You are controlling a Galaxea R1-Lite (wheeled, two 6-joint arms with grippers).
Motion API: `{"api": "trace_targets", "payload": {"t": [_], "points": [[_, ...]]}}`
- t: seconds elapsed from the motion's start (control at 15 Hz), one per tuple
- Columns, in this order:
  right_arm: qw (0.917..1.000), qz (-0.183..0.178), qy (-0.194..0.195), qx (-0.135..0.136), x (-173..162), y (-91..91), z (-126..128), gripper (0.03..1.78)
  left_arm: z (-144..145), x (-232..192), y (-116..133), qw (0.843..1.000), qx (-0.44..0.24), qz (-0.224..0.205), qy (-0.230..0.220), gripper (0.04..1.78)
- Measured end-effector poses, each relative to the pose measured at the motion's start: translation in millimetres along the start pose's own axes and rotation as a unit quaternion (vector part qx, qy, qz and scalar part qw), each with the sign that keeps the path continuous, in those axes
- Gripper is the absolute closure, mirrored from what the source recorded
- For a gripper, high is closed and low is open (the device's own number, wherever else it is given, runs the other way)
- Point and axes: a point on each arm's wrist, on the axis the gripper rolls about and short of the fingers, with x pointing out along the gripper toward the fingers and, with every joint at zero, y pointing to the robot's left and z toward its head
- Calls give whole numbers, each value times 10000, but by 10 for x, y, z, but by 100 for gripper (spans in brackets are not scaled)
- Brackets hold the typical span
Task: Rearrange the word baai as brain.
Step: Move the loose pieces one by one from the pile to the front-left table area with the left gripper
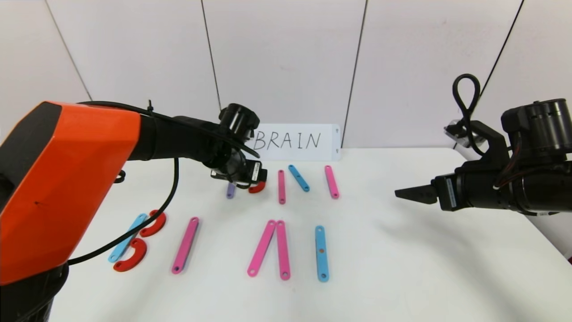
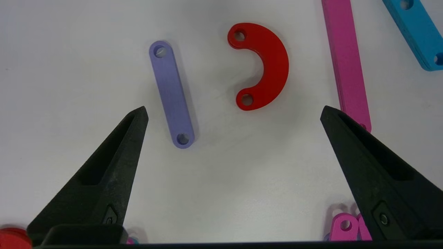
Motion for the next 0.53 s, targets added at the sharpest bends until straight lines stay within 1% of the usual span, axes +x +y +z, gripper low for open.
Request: {"api": "trace_targets", "payload": {"t": [0.27, 0.53], "points": [[9998, 0, -203, -40, 12, -7, 25, 7, -56, 210, -144, 9999, 97, -29, 78, 8], [9998, -8, -179, -27, 23, -17, 11, 7, -39, 402, -213, 9998, 59, 206, -20, 8]]}}
